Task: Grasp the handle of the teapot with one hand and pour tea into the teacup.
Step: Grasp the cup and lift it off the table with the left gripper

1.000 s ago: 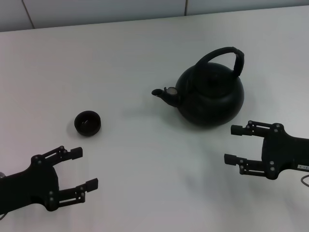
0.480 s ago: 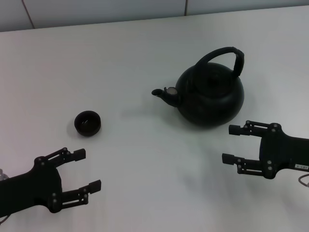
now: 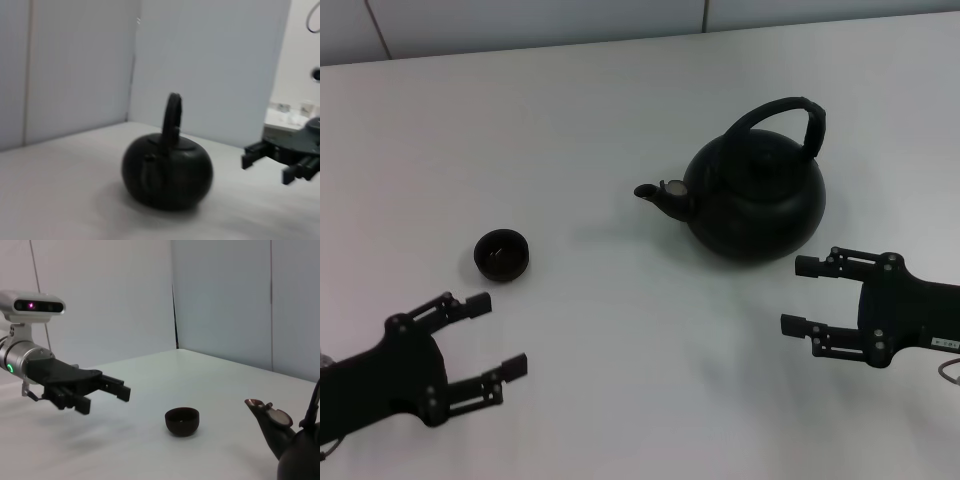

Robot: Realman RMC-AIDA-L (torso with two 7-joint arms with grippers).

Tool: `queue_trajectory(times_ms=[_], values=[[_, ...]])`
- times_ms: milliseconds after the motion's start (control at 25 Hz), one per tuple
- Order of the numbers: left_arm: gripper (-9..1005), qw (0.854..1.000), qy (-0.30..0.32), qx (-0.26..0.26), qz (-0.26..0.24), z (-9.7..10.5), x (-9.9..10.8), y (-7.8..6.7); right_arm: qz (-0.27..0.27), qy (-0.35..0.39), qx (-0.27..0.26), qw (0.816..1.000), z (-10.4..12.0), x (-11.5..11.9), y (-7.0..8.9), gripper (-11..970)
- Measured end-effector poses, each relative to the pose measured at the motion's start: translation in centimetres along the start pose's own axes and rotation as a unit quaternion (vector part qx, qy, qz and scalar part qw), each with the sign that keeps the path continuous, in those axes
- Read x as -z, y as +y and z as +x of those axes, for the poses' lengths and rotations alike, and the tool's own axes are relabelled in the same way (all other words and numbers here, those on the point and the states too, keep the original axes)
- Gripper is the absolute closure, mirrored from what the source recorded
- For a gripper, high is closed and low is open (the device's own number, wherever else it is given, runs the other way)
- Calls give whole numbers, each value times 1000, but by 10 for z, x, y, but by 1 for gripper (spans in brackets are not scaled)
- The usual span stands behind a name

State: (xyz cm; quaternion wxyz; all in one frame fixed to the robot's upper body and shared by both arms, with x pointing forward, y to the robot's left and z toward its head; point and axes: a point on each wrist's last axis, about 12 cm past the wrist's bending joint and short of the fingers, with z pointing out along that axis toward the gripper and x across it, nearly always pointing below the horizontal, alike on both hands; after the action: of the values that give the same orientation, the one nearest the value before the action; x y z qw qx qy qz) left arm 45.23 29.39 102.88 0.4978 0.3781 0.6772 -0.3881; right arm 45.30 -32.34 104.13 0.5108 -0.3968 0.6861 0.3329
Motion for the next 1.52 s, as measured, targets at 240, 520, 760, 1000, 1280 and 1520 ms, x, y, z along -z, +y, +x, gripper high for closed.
queue_trajectory(times_ms=[240, 520, 760, 1000, 1280, 1520], values=[[135, 992, -53, 2, -114, 0, 12, 16, 2, -2, 0, 1000, -1, 0, 0, 250], [136, 979, -69, -19, -189, 4, 15, 24, 2, -4, 3, 1000, -3, -1, -2, 250], [135, 981, -66, -27, -182, 4, 13, 24, 0, -6, 6, 1000, -4, -3, -4, 250], [135, 984, -16, -66, -162, 14, -4, 22, 1, -5, 6, 1000, -5, -4, -5, 250], [136, 983, 33, -80, -160, 22, -16, 26, 1, -5, 5, 1000, -5, -4, -5, 251], [136, 984, 35, -80, -155, 20, -23, 29, 2, -5, 4, 1000, -4, -4, -5, 251]])
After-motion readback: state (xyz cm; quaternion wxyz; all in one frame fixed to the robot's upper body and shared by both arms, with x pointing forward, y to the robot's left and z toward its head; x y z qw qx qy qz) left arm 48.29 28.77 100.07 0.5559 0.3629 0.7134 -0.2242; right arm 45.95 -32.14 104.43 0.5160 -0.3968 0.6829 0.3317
